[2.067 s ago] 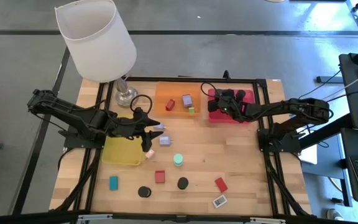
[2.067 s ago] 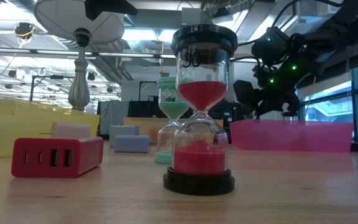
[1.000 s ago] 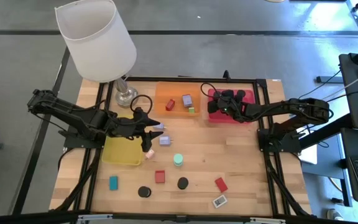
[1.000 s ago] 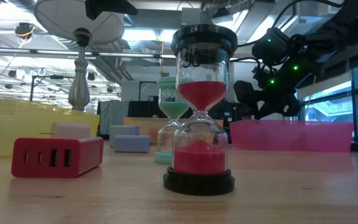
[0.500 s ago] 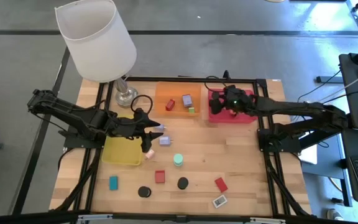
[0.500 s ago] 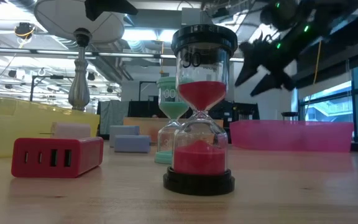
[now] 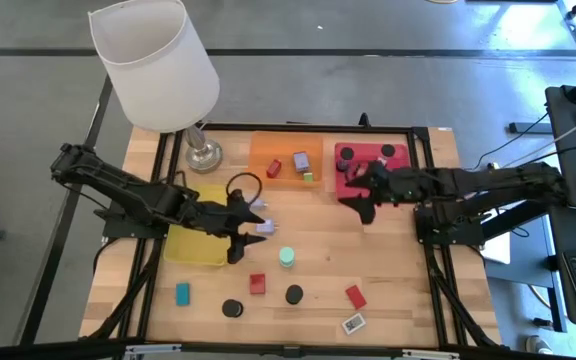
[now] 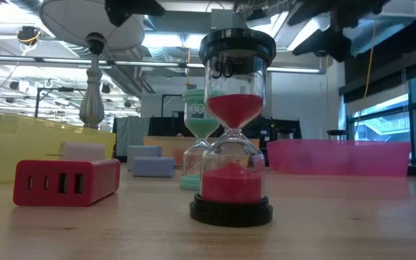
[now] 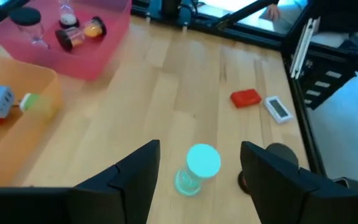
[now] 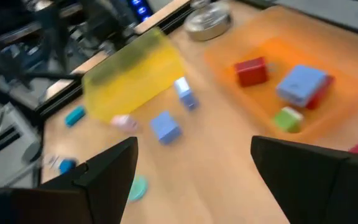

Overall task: Pick & Place Office items
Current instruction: Put the light blue hourglass into the pink bin

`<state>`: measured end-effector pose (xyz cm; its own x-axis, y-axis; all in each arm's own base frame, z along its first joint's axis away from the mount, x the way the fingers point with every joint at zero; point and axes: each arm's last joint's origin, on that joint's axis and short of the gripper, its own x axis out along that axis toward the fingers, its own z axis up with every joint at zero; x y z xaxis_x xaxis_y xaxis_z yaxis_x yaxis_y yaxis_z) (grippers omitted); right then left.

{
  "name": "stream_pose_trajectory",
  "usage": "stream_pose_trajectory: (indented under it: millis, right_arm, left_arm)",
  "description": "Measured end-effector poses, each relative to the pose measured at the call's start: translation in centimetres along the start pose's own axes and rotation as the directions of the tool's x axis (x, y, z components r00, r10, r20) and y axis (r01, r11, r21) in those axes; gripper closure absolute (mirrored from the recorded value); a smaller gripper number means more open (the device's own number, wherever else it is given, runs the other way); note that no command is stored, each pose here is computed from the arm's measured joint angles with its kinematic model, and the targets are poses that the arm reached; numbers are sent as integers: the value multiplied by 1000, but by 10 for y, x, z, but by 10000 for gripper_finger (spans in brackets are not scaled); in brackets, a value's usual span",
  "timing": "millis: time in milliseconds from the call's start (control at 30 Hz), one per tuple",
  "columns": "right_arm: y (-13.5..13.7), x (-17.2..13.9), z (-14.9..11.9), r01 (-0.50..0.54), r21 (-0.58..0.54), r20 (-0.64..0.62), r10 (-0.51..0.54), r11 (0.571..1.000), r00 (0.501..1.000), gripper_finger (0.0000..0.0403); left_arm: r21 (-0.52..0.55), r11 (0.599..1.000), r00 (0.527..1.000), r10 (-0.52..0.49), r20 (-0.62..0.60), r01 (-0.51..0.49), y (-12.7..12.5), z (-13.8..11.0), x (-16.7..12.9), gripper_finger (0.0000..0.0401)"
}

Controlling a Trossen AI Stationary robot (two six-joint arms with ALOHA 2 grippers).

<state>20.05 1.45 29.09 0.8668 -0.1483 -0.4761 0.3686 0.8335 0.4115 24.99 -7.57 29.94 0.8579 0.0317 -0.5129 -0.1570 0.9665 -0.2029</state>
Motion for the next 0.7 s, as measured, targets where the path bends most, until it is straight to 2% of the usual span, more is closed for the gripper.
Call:
stream_pose_trajectory:
  millis: [200,333,433,567,700]
  right_arm:
    - [16,-5,-13,-19,-15,-12,19,1000,1000,88]
    - [21,-2,-18,-12,-47,-21,11,999,1000,88]
    - [25,7,-23,0,-146,-30,-4,989,1000,88]
    - [34,32,-30,-1,-315,-33,-10,949,999,88]
    - [47,65,-39,-93,-393,-45,82,915,996,88]
  left_arm:
    - [-12,1000,1000,-8,-29,8,-7,-7,26,148]
    - [17,1000,997,-24,-72,26,-10,-15,41,126]
    - [55,998,995,-30,-100,36,-14,-20,46,117]
    - [72,996,996,-40,-81,46,-17,-20,46,117]
    - [36,998,998,-48,-27,49,-17,-13,39,119]
